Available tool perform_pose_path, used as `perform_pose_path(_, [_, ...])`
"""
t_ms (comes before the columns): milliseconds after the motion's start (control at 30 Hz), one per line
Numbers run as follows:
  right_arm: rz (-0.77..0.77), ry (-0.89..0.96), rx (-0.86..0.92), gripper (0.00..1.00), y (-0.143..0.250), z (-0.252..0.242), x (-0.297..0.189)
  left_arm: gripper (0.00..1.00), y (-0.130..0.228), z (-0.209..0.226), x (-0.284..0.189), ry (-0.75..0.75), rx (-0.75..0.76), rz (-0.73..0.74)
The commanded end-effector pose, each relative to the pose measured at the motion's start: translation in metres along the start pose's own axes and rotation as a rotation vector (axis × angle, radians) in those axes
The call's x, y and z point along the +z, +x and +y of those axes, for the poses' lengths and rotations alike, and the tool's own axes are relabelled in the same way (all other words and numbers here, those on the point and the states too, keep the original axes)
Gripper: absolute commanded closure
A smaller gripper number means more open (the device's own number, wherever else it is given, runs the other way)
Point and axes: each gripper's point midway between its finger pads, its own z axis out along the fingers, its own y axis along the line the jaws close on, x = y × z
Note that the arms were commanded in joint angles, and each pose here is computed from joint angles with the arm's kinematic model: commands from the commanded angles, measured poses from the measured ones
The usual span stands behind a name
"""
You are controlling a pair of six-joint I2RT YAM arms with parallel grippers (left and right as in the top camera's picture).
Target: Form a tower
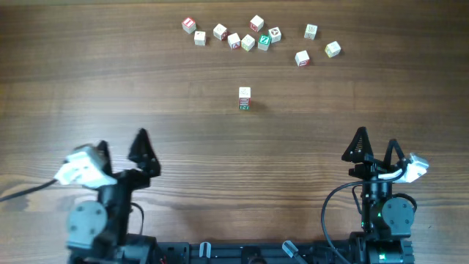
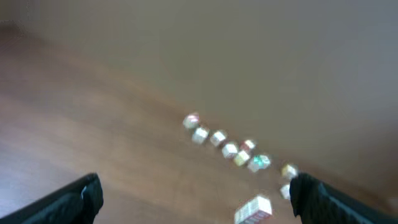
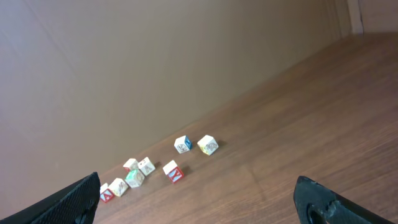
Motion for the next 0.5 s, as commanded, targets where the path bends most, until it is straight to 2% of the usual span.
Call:
perform_pose_path(0, [-0.007, -0.013, -0.013, 0.0, -0.002, 0.002, 0.0, 0.0, 0.028, 0.012, 0.012, 0.07, 0.064, -0.103])
perform_pose_path(167, [-0.007, -0.013, -0.013, 0.0, -0.002, 0.002, 0.0, 0.0, 0.043, 0.043, 0.021, -0.001, 0.062, -0.18])
perform_pose_path(267, [-0.007, -0.013, -0.013, 0.0, -0.002, 0.002, 0.0, 0.0, 0.054, 0.051, 0.029, -0.004, 0.152, -0.217])
perform_pose_path(367, [-0.007, -0.013, -0.013, 0.0, -0.002, 0.002, 0.0, 0.0, 0.068, 0.064, 0.032, -0.057, 0.238, -0.16])
perform_pose_path(433, [-0.007, -0.013, -0.013, 0.0, -0.002, 0.002, 0.0, 0.0, 0.087, 0.077, 0.033, -0.099, 0.248, -0.073])
perform_pose_path(467, [-0.007, -0.013, -0.013, 0.0, -0.002, 0.002, 0.0, 0.0, 0.087, 0.076, 0.033, -0.095, 0.247, -0.075])
